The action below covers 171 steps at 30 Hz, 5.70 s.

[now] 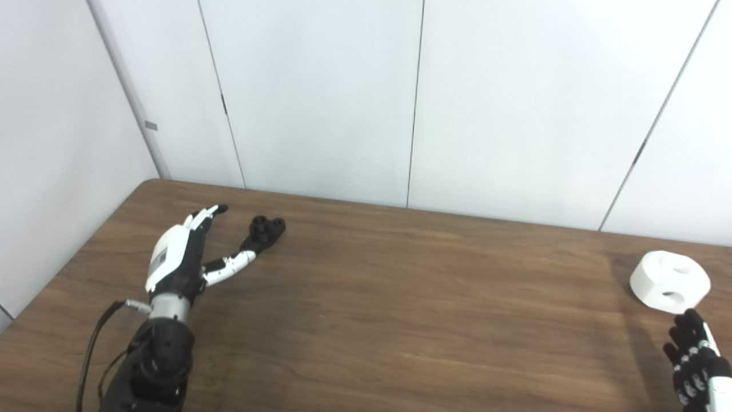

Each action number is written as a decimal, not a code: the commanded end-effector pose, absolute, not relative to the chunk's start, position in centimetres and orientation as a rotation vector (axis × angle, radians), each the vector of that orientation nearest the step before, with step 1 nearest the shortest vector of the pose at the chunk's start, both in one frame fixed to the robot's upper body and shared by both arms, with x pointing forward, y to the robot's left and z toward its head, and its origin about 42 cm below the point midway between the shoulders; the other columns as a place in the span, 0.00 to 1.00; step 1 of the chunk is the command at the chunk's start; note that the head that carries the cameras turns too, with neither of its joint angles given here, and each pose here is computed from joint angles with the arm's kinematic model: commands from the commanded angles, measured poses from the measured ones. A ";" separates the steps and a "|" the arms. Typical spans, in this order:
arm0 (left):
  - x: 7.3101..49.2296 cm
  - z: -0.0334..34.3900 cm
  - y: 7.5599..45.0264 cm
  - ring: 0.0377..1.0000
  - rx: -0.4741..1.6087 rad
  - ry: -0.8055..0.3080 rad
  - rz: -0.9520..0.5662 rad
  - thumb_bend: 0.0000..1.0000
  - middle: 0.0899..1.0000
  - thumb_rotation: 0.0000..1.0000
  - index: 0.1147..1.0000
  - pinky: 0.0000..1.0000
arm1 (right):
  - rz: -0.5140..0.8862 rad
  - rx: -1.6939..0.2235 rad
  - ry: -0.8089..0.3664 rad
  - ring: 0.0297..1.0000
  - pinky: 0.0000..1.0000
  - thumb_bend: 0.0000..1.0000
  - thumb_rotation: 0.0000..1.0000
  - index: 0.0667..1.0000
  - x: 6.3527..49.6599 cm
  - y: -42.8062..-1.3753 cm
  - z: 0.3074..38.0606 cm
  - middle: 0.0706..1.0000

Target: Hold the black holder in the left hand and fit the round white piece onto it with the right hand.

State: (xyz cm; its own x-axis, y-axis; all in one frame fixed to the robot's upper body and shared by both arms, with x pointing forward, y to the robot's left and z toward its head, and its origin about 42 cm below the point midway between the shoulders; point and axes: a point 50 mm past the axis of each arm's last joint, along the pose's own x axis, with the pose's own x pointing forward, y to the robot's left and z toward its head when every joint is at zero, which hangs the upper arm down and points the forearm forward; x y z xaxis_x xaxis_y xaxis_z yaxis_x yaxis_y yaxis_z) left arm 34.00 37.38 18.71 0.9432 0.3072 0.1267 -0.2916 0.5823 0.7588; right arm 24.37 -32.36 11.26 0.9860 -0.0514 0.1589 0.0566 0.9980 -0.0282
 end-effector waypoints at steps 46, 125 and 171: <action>42.6 19.1 37.5 1.00 1.061 0.182 0.414 0.88 0.93 0.48 0.79 1.00 | -0.055 0.073 -0.010 1.00 1.00 0.59 0.94 1.00 21.5 -30.9 7.0 0.99; 41.1 20.0 35.6 0.91 0.923 0.142 0.227 0.51 0.80 0.05 0.42 0.85 | -0.072 0.058 -0.040 1.00 1.00 0.57 0.92 1.00 21.2 -30.6 7.8 0.98; 27.1 19.9 23.7 0.93 1.036 -0.173 -0.334 0.52 0.82 0.04 0.42 0.99 | -0.076 0.018 -0.033 1.00 1.00 0.55 0.92 1.00 21.1 -29.5 9.8 0.97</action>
